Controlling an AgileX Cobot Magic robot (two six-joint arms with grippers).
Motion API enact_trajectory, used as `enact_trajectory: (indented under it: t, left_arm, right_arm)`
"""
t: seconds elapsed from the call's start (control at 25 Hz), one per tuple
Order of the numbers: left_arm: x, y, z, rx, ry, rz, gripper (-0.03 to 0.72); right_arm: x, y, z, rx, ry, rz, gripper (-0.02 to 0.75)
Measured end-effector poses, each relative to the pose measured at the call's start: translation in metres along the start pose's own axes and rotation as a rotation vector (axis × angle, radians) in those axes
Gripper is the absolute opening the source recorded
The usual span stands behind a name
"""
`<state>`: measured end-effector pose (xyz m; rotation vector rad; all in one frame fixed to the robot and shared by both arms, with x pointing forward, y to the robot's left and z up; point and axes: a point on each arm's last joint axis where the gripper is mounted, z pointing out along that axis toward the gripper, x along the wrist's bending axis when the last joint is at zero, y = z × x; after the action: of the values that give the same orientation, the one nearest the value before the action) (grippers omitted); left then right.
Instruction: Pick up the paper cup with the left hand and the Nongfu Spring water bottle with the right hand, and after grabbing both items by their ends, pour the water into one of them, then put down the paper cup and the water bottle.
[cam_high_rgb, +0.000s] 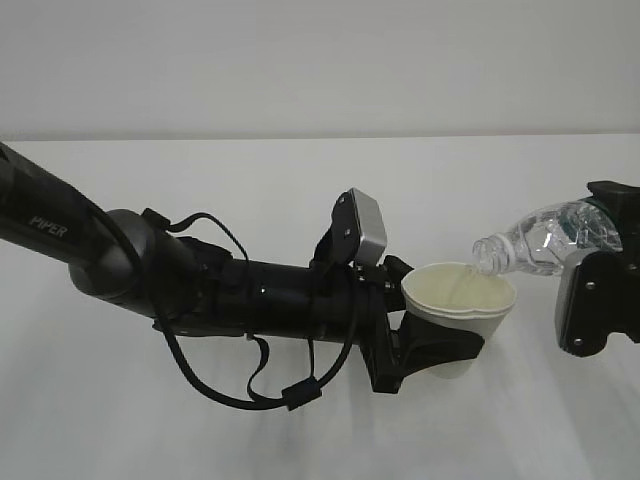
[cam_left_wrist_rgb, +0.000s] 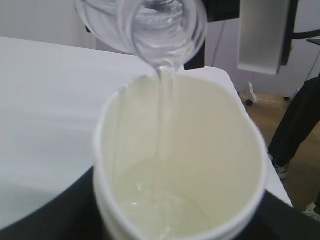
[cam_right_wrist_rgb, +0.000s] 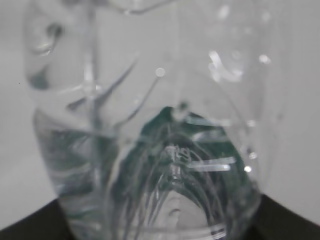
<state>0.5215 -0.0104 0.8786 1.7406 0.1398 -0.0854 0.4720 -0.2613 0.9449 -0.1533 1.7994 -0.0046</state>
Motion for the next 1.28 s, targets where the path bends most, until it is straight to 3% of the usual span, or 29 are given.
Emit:
enact_trajectory:
  t: [1.28]
  left_arm:
    - [0.0002, -0.0003, 0.0000, 0.003, 0.002, -0.024, 0.446]
  right_arm:
    - [-0.0023, 0.0006, 0.0018, -0.005, -0.005, -0.036, 0.405]
